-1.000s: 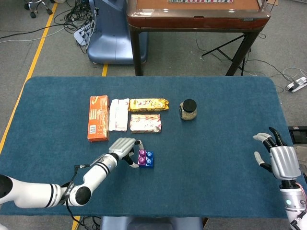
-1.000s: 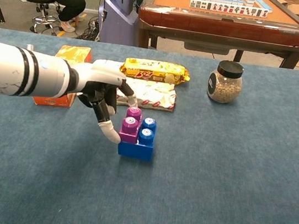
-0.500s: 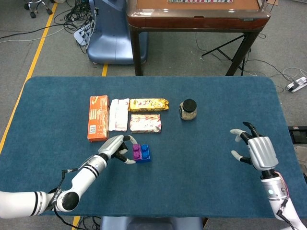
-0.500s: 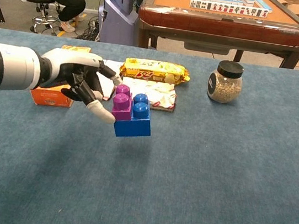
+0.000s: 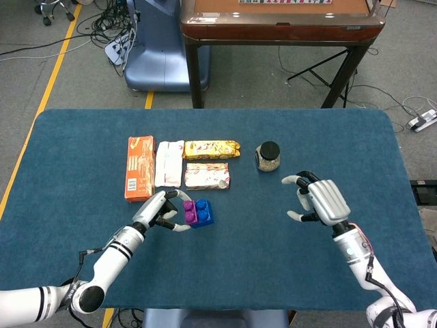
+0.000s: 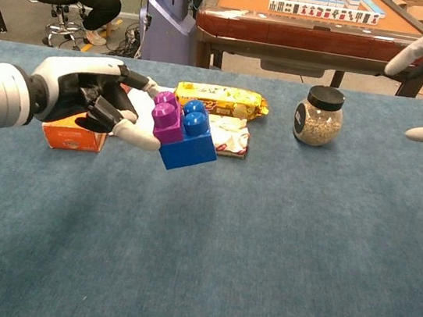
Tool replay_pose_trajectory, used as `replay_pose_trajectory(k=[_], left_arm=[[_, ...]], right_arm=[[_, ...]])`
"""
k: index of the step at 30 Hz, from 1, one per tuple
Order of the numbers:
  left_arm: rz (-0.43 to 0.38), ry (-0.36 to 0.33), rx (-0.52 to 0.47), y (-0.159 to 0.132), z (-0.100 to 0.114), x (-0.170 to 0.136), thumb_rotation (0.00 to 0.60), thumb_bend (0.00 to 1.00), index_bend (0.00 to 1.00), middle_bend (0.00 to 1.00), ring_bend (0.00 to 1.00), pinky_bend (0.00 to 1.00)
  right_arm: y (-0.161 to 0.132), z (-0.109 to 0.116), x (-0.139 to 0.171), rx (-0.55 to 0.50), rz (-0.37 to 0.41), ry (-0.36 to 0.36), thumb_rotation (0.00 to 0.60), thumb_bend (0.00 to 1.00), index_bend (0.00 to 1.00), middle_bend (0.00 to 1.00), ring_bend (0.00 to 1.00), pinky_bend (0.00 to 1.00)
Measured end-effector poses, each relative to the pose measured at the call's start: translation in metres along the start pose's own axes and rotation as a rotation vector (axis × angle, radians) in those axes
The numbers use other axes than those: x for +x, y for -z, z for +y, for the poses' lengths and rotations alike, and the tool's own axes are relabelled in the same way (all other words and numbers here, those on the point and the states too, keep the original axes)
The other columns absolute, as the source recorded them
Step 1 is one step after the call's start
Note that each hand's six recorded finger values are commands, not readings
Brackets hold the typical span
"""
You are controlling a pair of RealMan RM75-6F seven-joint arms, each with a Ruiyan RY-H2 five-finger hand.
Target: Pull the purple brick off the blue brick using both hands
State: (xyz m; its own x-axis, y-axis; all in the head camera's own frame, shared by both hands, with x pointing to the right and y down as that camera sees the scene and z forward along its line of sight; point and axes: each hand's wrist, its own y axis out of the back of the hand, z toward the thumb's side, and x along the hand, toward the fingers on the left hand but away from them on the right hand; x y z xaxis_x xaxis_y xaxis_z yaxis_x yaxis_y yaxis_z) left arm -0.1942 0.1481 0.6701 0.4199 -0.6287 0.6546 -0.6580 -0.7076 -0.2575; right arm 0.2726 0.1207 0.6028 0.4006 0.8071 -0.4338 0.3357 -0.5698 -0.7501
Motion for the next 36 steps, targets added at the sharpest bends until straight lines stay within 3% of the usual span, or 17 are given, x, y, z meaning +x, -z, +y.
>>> replay_pose_trajectory(k=[19,29,36], left_arm=[[-0.049,-0.083,-0.046,-0.005,-0.003,-0.003,0.600,0.17,0.59,1.00,0.97,1.00],[-0.059,-0.104,-0.050,-0.007,-0.002,-0.003,0.600,0.18,0.59,1.00,0.97,1.00],[-0.062,-0.105,-0.050,-0.007,-0.001,-0.004,0.600,0.18,0.59,1.00,0.97,1.00]], right_arm=[[-0.068,-0.048,-0.061,-0.235,0.074,-0.219,0.600,0.00,0.16,0.92,0.98,0.97],[-0.088,-0.065,-0.075,-0.340,0.088,-0.305,0.600,0.00,0.11,0.93,0.99,0.98],[-0.095,-0.074,-0.085,-0.375,0.090,-0.320,0.600,0.00,0.04,0.93,0.99,0.98]])
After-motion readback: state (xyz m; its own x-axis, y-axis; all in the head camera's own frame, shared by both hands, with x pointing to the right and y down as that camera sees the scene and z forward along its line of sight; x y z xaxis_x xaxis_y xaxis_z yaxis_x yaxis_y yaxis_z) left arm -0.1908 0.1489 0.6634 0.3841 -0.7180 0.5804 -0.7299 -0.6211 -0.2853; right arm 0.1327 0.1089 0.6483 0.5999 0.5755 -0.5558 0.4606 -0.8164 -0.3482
